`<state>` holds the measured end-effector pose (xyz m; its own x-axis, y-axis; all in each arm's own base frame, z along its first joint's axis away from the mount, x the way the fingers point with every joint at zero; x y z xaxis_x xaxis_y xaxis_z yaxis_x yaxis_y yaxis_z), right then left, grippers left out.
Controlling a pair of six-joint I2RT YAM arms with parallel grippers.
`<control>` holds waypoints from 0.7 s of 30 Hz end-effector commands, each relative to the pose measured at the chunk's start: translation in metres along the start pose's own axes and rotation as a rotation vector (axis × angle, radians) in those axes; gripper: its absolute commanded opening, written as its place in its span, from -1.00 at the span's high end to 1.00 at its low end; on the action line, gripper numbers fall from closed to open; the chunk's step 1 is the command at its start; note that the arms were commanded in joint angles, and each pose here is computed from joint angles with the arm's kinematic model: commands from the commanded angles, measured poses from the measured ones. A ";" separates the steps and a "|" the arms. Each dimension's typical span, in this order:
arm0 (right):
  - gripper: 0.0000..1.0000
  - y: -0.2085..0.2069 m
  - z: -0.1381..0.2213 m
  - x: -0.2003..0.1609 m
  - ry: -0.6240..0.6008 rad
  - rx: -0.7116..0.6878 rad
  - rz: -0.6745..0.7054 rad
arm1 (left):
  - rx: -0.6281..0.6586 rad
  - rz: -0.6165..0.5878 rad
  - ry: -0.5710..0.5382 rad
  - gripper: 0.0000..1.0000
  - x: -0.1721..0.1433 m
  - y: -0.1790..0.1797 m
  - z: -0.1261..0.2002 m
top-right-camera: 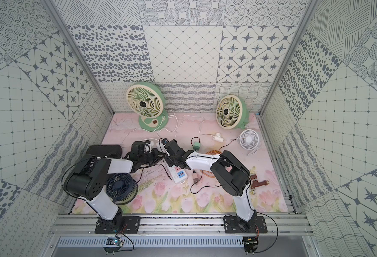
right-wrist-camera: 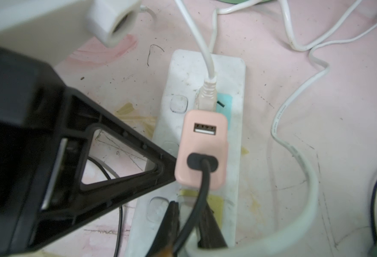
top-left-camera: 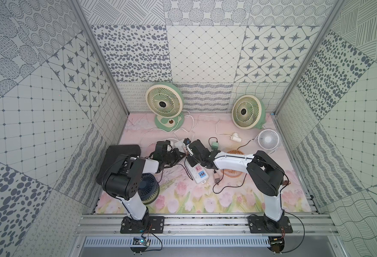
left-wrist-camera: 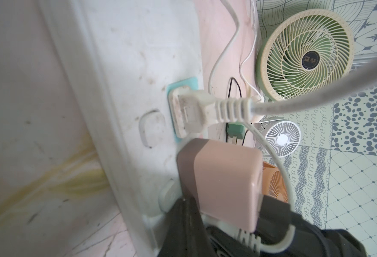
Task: Unplug the desk fan from the power strip
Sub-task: Remove the plug from the socket.
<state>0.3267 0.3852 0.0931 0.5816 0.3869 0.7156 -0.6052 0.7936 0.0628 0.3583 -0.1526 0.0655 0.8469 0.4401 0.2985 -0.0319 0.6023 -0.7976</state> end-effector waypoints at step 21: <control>0.95 -0.013 0.009 0.031 -0.105 0.135 -0.183 | 0.108 0.041 0.045 1.00 -0.016 0.024 0.002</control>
<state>0.3389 0.3752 0.0925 0.6572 0.2824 0.6989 -0.5593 0.8042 0.2010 0.3584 -0.1524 0.0655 0.8459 0.4407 0.3003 -0.0308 0.6025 -0.7975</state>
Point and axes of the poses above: each gripper's point midway between its finger pads, its own z axis back along the fingers, its own y axis along the line the jaws close on, x = y × z, the point moved 3 cm from there along z, back along the fingers, and after that the axes turned 6 degrees about -z, right-handed, at the moved point
